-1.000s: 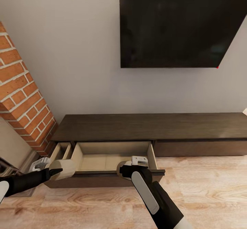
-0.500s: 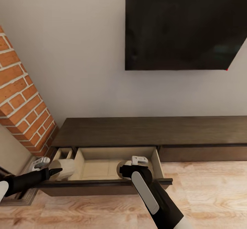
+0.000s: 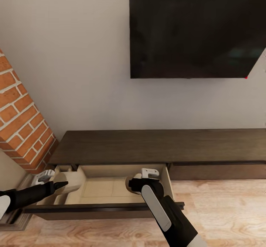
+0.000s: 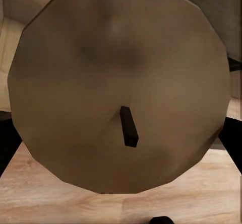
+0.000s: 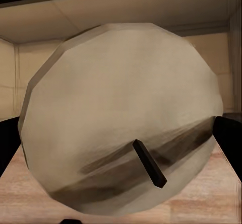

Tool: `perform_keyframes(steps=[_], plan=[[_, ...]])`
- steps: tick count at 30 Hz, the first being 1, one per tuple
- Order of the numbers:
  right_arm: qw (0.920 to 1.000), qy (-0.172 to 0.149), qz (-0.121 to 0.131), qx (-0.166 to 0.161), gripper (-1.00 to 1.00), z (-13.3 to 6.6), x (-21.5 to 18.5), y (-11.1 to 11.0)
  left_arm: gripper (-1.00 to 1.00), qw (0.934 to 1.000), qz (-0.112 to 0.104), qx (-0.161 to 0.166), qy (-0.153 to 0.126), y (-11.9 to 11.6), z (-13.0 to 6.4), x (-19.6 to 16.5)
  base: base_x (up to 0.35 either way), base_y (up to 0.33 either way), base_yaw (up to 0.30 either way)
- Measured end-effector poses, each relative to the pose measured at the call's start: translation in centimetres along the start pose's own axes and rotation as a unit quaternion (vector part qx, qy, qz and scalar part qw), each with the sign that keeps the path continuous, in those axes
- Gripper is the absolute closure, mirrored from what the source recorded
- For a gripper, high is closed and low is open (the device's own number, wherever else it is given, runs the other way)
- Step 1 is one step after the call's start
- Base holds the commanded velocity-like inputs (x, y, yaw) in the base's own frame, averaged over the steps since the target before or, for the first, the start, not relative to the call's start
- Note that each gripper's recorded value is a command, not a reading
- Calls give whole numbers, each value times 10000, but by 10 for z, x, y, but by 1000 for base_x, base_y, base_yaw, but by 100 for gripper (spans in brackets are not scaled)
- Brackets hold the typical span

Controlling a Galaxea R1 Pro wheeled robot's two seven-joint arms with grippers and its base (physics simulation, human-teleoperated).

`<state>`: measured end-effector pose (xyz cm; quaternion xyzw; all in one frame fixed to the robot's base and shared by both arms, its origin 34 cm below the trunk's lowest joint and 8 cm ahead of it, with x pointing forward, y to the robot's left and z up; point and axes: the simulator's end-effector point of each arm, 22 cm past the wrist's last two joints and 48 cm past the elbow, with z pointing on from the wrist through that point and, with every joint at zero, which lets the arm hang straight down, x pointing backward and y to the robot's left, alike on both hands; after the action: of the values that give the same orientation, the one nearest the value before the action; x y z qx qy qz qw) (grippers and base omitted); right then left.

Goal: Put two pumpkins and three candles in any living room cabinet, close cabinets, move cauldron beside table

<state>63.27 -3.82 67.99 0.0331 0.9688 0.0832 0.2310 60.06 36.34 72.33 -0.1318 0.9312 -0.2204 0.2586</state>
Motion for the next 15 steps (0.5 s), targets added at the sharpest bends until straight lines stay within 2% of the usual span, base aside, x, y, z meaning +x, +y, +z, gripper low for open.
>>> perform_keyframes(steps=[7, 11, 14, 15], plan=[[9999, 84, -96, 45, 100, 4, 8, 1, 100, 10000, 6, -12, 19, -1, 2, 2, 1, -50, 0], [9998, 2, -195, 40, 100, 3, -1, 7, 100, 10000, -41, 64, -14, -8, 7, 5, 0, -4, 0], [9996, 125, -189, 160, 100, 16, -2, 1, 100, 9999, -122, 51, -17, -14, 15, 10, 0, 0, 0], [9996, 129, -189, 172, 100, 19, -2, 2, 100, 9998, -175, -93, -13, -14, 21, 15, 0, 0, 0]])
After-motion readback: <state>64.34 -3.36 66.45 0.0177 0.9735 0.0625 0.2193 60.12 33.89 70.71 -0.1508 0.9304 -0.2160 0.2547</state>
